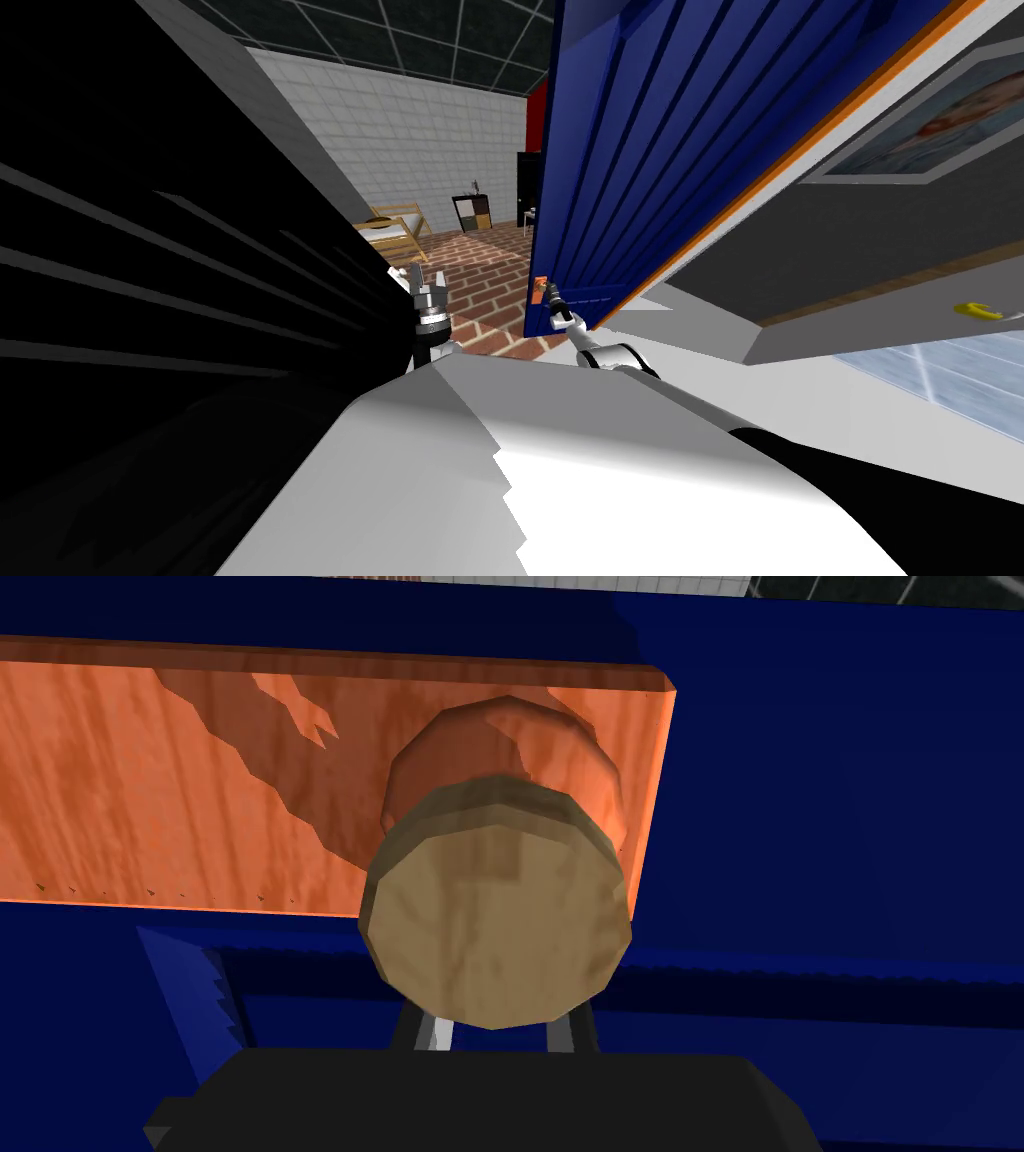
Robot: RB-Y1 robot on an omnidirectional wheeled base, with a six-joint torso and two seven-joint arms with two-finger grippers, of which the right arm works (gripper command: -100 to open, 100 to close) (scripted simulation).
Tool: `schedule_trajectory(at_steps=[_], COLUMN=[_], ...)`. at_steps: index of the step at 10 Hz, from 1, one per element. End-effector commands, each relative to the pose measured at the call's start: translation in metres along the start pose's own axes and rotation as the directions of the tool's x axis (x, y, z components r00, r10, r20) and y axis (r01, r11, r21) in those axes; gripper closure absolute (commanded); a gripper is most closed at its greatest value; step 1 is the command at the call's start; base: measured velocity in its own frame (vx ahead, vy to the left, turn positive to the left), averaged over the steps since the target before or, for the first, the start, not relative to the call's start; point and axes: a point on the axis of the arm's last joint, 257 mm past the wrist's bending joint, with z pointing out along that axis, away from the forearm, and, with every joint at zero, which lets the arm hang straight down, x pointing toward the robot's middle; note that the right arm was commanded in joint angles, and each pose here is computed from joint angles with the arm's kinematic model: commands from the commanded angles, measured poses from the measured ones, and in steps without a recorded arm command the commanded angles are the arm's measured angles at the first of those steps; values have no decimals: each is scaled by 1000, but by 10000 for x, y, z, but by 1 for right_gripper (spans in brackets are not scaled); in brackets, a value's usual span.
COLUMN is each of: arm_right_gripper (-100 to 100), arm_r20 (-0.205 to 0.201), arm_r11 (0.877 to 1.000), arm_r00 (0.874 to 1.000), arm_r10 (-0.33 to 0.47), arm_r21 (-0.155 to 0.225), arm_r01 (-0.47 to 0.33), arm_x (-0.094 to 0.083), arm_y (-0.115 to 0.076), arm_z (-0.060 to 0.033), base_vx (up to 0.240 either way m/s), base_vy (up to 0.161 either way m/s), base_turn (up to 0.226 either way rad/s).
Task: Push the door open
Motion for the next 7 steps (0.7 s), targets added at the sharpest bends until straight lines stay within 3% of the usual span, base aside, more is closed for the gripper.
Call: schedule_trajectory(at_steps=[1,2,7], arm_right_gripper=[100,-100,-100], arm_r20=[29,15,-3], arm_r11=[1000,1000,1000], arm_r00=[1000,1000,1000], arm_r10=[-1,2,17], arm_r21=[-8,-3,-5], arm_r01=[1,-2,-18], arm_x=[-160,-71,64], arm_y=[42,19,36], arm_z=[11,17,39], base_vx=[168,-61,-203], base_vy=[132,67,-25], base_turn=[-102,-35,-10])
